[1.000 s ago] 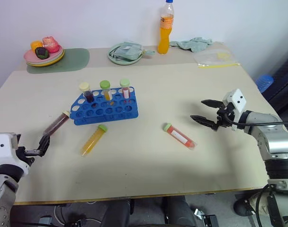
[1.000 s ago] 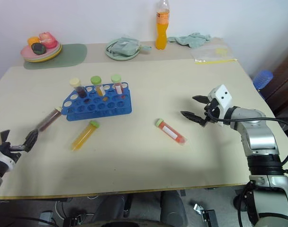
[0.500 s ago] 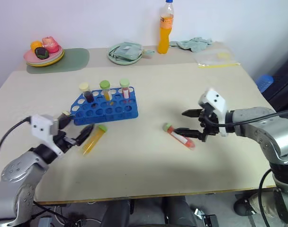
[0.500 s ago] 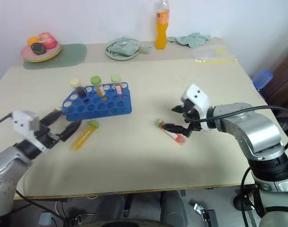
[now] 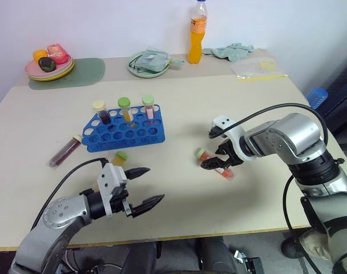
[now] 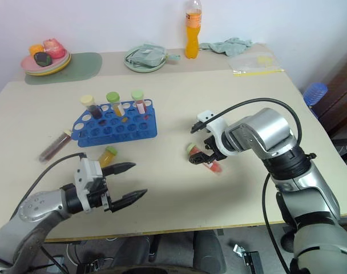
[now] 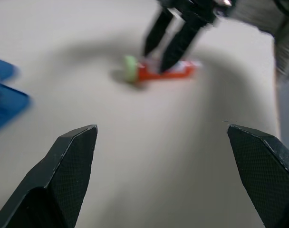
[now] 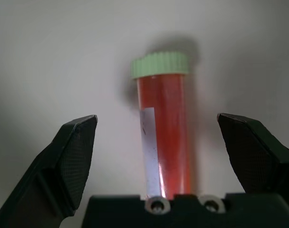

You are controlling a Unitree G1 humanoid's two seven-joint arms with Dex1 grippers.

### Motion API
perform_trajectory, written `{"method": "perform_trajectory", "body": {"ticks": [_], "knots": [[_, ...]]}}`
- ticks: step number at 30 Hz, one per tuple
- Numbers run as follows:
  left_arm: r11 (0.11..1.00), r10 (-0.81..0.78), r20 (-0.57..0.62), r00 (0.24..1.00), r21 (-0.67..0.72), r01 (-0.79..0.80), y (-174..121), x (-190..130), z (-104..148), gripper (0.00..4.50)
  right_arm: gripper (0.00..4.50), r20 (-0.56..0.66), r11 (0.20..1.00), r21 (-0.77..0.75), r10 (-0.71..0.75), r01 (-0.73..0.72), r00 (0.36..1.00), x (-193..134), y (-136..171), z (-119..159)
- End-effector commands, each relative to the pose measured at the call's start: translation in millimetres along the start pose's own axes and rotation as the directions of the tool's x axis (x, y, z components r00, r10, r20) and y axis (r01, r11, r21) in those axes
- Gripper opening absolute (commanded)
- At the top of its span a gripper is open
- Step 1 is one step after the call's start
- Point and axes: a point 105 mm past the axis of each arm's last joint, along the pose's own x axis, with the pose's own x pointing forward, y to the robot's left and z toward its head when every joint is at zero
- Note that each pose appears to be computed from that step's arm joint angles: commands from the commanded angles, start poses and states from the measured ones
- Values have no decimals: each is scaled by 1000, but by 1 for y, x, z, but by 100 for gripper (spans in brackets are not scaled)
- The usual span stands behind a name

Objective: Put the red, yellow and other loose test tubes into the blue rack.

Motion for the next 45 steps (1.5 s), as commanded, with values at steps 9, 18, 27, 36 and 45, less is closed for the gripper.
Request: {"method": "perform_trajectory", "body": {"ticks": [9,18,27,36,45], "knots": [[1000,-16,27,1000,16,15,-16,0,-2,450,72,29,998,-66,5,-3,1000,-3,15,18],[933,357,134,924,-98,-346,38,-35,12,450,72,707,849,-504,298,160,642,-35,58,66],[818,574,166,802,-66,-571,81,-63,34,450,72,944,935,-283,231,215,235,-8,79,143],[761,647,159,746,-80,-643,82,-67,44,450,72,967,967,-184,146,176,210,34,84,160],[753,658,138,740,-97,-651,84,-75,36,450,72,965,973,-163,122,165,233,51,84,160]]}}
